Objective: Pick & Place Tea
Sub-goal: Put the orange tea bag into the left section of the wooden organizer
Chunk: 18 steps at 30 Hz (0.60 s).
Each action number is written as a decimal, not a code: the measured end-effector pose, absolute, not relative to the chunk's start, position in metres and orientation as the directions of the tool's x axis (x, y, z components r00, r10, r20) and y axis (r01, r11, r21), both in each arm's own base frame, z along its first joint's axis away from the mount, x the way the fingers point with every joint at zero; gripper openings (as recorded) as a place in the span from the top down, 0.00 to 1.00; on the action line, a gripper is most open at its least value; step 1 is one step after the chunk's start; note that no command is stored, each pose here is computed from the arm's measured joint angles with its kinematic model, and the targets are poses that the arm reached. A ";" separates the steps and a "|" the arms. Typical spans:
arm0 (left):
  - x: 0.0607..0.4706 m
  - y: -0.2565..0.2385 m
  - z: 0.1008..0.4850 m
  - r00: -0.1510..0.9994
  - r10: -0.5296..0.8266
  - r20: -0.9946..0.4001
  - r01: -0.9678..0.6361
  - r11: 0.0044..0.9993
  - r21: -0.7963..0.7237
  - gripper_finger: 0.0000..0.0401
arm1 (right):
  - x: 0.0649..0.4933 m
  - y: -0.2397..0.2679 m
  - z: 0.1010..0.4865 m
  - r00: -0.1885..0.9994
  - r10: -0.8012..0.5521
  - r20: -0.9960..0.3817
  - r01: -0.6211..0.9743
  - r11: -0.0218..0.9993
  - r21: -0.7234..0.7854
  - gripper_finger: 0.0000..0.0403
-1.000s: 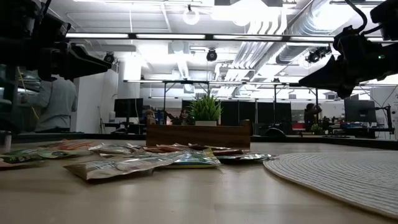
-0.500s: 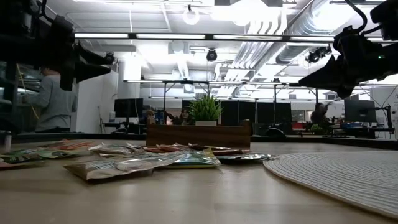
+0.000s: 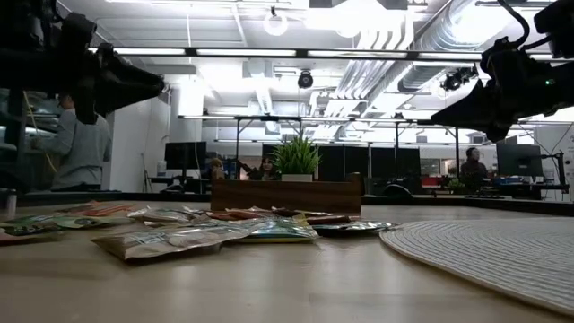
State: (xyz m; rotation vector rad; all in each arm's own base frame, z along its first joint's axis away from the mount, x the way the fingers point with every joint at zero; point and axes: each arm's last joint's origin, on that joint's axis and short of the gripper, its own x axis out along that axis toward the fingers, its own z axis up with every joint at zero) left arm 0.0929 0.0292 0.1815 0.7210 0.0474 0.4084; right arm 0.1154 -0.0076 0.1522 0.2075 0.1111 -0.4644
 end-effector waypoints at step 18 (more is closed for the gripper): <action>0.091 0.029 0.192 0.896 0.396 0.201 -0.432 0.884 0.181 0.50 | 0.115 -0.008 0.152 0.888 -0.433 -0.153 0.455 0.873 0.173 0.97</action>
